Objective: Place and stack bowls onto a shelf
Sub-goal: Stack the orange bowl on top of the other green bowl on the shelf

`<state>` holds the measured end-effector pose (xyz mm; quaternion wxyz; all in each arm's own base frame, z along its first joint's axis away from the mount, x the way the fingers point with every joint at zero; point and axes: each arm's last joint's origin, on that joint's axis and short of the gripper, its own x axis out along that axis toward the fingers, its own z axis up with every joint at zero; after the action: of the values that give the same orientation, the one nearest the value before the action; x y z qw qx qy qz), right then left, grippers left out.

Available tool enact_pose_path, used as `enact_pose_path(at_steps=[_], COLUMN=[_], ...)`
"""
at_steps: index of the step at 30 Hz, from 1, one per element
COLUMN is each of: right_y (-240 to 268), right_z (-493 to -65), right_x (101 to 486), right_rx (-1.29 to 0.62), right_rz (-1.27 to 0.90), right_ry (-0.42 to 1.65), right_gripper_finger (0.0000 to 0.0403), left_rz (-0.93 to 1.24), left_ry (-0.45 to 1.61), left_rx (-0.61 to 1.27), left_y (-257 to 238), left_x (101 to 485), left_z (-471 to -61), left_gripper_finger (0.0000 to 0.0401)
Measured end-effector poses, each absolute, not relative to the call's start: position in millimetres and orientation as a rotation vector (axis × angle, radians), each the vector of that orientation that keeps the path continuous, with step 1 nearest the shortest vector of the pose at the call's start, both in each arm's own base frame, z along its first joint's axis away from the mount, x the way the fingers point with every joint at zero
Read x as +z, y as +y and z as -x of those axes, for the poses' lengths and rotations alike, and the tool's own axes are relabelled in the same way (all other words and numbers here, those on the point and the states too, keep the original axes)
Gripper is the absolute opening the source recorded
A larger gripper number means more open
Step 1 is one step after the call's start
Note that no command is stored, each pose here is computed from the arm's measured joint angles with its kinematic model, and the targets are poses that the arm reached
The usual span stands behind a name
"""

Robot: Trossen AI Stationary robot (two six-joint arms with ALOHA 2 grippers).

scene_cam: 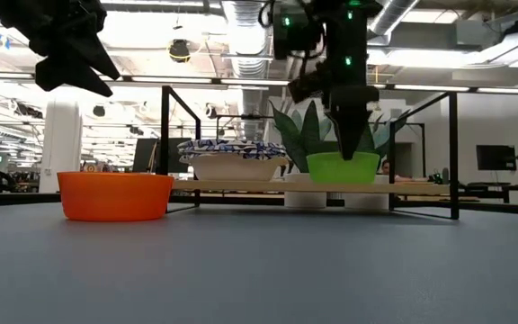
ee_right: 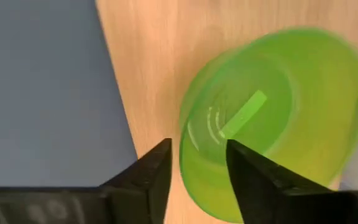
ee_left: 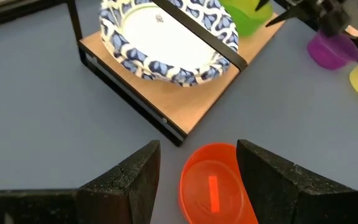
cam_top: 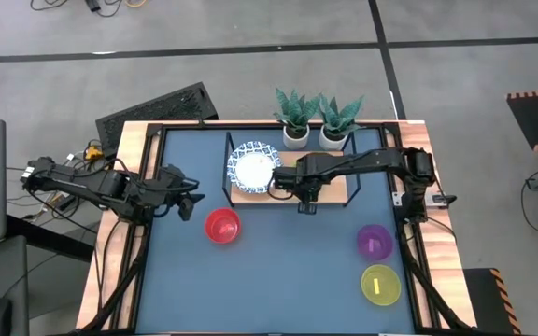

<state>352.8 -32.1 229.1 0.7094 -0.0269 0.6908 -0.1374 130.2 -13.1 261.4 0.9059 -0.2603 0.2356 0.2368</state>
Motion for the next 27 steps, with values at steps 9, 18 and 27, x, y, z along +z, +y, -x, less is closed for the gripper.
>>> enact_pose_path(at_steps=[9,18,27], right_y=[-1,21,59], right_z=[-370,-372,-367], right_x=[277,293,300], right_rx=[-0.331,-0.406,-0.397], right_rz=[0.194,0.131,0.086], right_ry=[1.349,1.27,1.235], right_gripper_finger=[0.0209,0.02,0.02], left_rz=[0.598,0.715,0.813], left_ry=[0.641,0.743,0.685], left_rx=[0.453,0.637,0.656], left_y=[-15,-14,-19], left_x=[252,208,154], left_z=[-123,-120,-131], left_gripper_finger=[0.0197,0.0197,0.0186])
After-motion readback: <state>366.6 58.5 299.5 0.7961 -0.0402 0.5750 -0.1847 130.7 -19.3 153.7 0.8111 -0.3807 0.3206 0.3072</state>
